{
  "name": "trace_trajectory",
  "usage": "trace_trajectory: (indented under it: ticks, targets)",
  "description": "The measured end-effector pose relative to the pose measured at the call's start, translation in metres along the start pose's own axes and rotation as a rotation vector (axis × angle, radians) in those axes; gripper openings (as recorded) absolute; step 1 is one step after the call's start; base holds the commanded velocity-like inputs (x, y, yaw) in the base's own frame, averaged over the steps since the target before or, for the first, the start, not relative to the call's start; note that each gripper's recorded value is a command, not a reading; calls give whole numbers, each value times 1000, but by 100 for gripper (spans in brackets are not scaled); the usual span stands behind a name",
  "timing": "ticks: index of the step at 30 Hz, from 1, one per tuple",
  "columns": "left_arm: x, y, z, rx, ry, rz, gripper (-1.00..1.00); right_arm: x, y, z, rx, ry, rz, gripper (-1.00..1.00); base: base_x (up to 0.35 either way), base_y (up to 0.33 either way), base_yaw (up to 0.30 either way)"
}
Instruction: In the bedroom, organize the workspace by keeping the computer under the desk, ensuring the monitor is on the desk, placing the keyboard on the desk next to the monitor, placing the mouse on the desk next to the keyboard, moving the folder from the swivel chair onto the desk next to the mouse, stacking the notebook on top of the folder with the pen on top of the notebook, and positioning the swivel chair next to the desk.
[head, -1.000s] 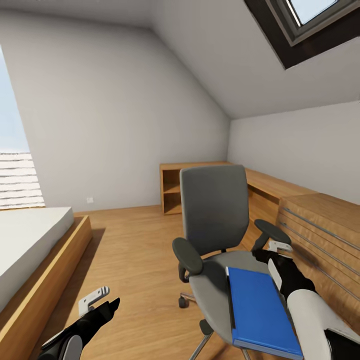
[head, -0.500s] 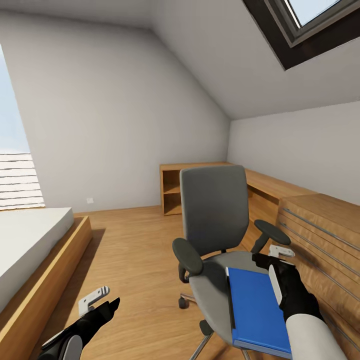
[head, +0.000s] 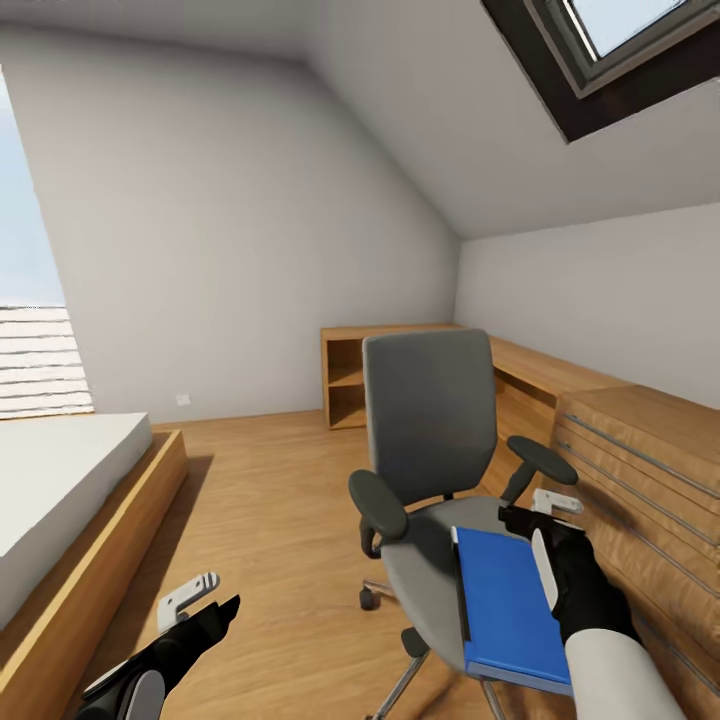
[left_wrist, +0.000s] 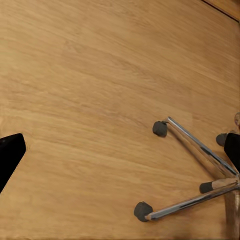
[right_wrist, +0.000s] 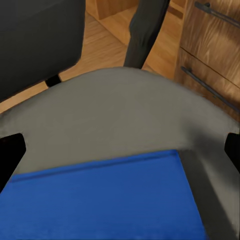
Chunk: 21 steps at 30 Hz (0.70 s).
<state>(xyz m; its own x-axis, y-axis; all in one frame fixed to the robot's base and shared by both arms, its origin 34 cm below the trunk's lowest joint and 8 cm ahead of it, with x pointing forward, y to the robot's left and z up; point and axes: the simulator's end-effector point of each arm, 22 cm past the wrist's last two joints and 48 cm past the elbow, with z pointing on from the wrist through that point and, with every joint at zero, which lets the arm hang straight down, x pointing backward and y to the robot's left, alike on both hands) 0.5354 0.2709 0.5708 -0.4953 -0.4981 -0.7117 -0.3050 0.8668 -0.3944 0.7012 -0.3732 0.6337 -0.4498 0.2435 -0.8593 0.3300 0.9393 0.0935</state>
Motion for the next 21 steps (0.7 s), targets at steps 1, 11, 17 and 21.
trace_trajectory:
  ticks: [1,11,17,21]
  targets:
    - [0,0,0,0,0,0,100,0,2,0,-1,-2,1,100,-253,190,-247]
    - [-1,0,0,1,-1,0,100,-4,-1,-1,3,-12,1,100,-300,123,-273]
    - [0,0,0,1,-1,0,100,-4,-1,-1,4,-12,1,100,-332,20,-293]
    - [-1,-1,0,1,-2,0,100,-4,-1,-1,3,-12,1,100,-333,59,-295]
